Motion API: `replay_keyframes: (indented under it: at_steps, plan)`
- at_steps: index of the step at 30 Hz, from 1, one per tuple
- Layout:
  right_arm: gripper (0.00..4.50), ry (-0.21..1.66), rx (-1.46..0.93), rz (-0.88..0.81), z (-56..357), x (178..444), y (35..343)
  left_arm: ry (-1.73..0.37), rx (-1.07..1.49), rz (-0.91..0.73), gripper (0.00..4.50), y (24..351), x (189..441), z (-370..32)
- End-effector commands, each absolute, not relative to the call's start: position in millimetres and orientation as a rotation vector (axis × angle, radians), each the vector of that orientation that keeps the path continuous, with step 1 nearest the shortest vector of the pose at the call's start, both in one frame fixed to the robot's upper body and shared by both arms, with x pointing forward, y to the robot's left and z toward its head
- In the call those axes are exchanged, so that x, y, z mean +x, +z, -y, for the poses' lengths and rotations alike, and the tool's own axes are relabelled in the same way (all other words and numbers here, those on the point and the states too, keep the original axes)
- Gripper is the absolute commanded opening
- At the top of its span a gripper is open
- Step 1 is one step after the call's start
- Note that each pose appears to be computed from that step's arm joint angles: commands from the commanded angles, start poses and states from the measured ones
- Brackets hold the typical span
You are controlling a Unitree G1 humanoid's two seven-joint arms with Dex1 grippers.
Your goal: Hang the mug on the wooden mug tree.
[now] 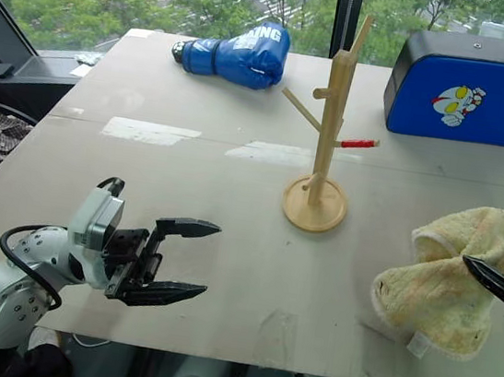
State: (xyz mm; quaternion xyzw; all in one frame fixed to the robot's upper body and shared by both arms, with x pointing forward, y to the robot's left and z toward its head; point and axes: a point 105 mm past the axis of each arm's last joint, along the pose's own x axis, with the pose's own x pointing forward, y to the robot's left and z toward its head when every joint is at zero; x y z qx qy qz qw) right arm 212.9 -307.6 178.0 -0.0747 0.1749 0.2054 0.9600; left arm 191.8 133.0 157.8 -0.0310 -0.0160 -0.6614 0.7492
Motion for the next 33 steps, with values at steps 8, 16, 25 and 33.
replay_keyframes:
  at_steps: [8, 16, 25, 33]
  plan:
    - [0.09, 0.450, -0.215, -0.308, 306.2, 212.6, 193.2, -1.436, -0.046, 0.069, 4.50, 162.6, 194.5, -132.7]
    - [0.09, 0.437, -0.088, -0.029, 313.5, 208.2, 250.0, -1.438, -0.049, 0.068, 4.50, 162.9, 196.2, -133.0]
    - [0.09, 0.191, 0.105, 0.513, 375.3, 199.8, 364.1, -1.441, -0.050, 0.076, 4.50, 161.8, 200.5, -134.3]
    - [0.09, -0.278, -0.084, 0.430, 441.2, 240.4, 334.3, -1.418, -0.053, 0.108, 4.50, 161.3, 203.3, -135.4]
